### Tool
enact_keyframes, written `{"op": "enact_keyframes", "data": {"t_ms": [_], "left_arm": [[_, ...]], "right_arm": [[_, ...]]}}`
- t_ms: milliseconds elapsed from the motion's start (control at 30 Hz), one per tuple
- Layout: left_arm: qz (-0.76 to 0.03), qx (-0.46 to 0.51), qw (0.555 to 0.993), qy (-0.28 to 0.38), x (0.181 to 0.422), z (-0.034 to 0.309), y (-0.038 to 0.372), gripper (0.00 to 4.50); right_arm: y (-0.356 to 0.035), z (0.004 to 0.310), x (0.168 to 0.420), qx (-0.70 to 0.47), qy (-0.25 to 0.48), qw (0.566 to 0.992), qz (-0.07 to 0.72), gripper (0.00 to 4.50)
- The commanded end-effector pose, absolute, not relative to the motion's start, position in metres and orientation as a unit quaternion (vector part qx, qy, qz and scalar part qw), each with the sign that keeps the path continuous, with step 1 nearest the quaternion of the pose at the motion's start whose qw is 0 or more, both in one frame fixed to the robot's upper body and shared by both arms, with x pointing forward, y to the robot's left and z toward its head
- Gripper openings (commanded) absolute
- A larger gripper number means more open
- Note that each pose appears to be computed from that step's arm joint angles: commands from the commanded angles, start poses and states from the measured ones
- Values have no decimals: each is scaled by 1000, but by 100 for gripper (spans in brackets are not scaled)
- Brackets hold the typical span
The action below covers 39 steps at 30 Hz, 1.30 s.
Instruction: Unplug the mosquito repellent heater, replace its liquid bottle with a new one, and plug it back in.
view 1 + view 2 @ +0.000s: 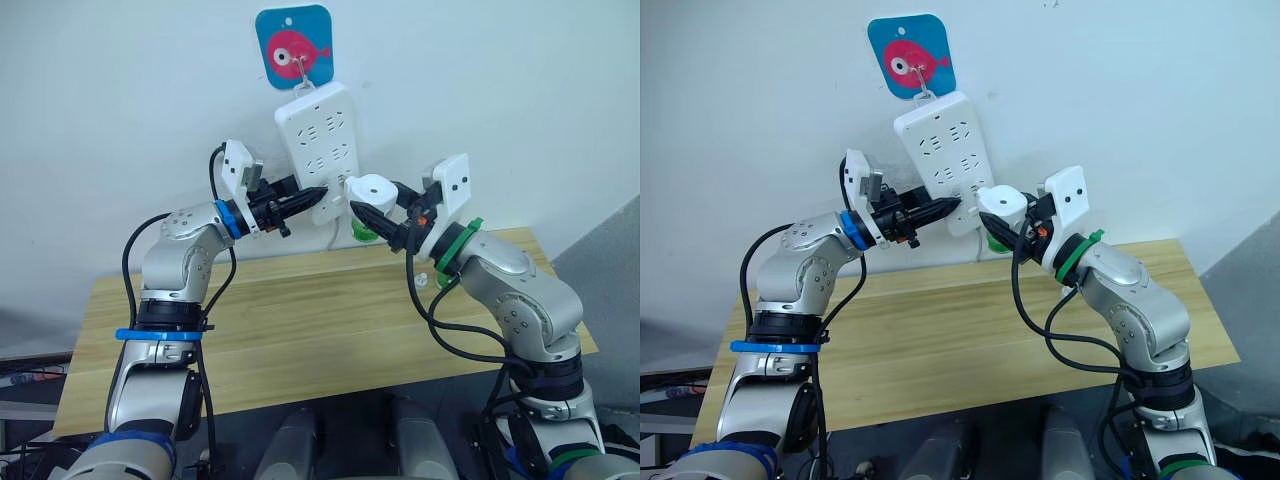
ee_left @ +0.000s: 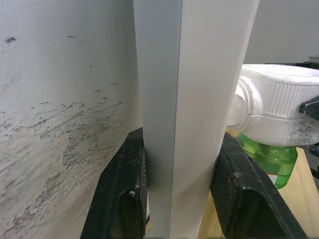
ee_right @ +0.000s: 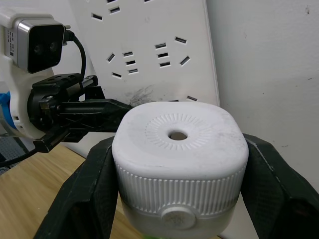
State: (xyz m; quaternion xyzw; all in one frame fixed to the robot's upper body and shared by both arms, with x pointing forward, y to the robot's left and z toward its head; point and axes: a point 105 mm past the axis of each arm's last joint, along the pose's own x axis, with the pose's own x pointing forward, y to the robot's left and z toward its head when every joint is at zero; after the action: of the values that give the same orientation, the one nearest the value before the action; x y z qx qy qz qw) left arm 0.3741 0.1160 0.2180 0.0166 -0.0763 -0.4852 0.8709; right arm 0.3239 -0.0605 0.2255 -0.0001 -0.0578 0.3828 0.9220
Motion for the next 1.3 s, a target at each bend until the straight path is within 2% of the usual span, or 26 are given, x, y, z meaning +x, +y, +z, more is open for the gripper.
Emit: {"op": "enact_keyframes", "data": {"t_ms": [33, 267, 367, 533, 600, 700, 833, 1033, 1300], "left_arm": [[-493, 34, 862, -114, 369, 238, 110, 131], [-498, 42, 859, -109, 367, 234, 109, 131], [-498, 42, 859, -109, 367, 235, 109, 131], [-498, 40, 859, -110, 366, 234, 106, 131], [-499, 40, 859, -110, 366, 234, 106, 131], [-501, 38, 858, -111, 366, 234, 105, 131], [-500, 38, 858, -112, 366, 235, 106, 131], [-499, 37, 859, -114, 365, 235, 105, 131], [-497, 37, 859, -116, 364, 235, 106, 131]], "right_arm": [[-59, 243, 323, -30, -97, 921, 377, 293], [-61, 239, 337, -111, -95, 932, 333, 293], [-60, 241, 339, -107, -96, 934, 327, 293], [-45, 240, 339, 12, -68, 943, 326, 293], [-41, 237, 339, 3, -61, 943, 328, 293], [-37, 231, 342, -74, -67, 941, 322, 293], [-37, 231, 348, -101, -71, 943, 309, 293], [-37, 235, 354, 8, -50, 953, 300, 293], [-31, 232, 352, -36, -54, 949, 307, 293]]}}
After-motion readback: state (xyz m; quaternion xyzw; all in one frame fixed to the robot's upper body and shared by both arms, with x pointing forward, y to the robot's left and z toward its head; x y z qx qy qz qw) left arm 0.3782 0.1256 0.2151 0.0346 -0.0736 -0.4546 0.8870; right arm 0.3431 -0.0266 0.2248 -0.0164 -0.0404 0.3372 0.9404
